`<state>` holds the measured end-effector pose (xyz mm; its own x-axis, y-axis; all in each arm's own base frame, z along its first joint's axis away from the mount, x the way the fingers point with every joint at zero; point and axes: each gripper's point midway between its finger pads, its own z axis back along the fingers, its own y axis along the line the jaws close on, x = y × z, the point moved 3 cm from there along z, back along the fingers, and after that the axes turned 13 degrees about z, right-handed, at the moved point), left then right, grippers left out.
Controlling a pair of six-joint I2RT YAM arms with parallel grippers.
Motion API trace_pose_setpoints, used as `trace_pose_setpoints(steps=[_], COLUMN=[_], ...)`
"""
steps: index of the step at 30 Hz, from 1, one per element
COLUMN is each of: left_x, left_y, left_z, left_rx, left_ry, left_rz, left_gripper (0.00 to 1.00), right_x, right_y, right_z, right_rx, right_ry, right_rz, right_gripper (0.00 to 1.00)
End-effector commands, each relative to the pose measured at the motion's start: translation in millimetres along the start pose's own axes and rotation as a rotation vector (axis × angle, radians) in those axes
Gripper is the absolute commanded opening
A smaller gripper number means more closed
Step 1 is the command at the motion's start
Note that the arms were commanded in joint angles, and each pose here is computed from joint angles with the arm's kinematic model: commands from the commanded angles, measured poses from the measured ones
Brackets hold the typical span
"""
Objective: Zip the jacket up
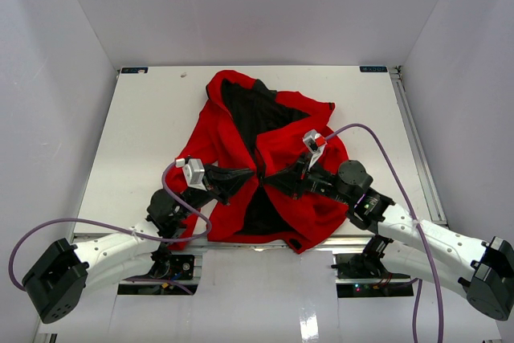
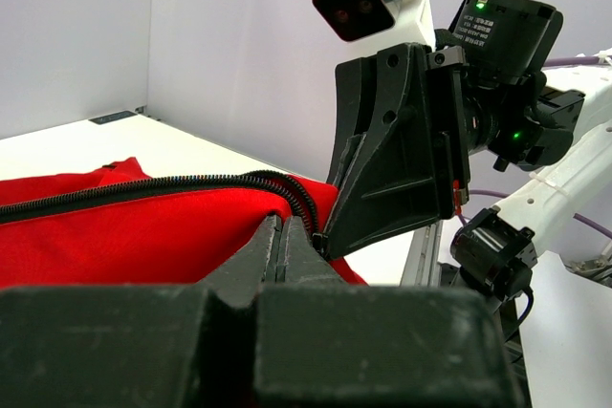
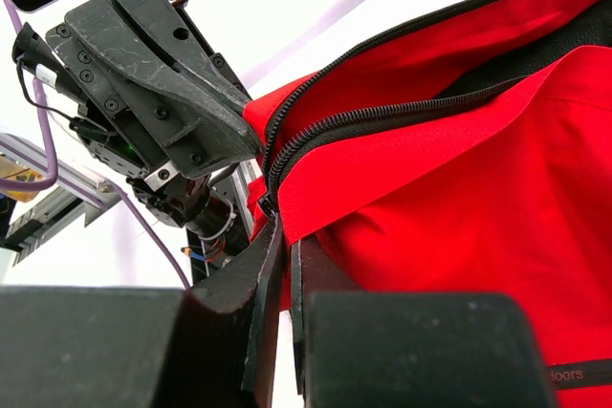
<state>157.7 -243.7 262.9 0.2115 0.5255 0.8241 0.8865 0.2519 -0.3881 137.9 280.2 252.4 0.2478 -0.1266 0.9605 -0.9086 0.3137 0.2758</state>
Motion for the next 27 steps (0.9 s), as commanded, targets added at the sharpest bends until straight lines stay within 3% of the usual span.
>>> trace_pose_setpoints(steps=[1,27], left_x=[14.2,11.1], left_y=[-5.0,-2.6], left_z=[-7.5,-8.1], left_rx=[-0.018,-0.011], left_ry=[-0.042,-0.031], left_rz=[-0.025,-0.033], left_gripper=[0.00,0.00], right_x=[28.6,20.7], right_y=[6.7,1.7], right_z=[-4.3,-7.5], right_rx=[0.016,-0.027], right_ry=[-0.081,-0.045], right_rz=[0.019,-0.021], right_gripper=[0.08,0.08])
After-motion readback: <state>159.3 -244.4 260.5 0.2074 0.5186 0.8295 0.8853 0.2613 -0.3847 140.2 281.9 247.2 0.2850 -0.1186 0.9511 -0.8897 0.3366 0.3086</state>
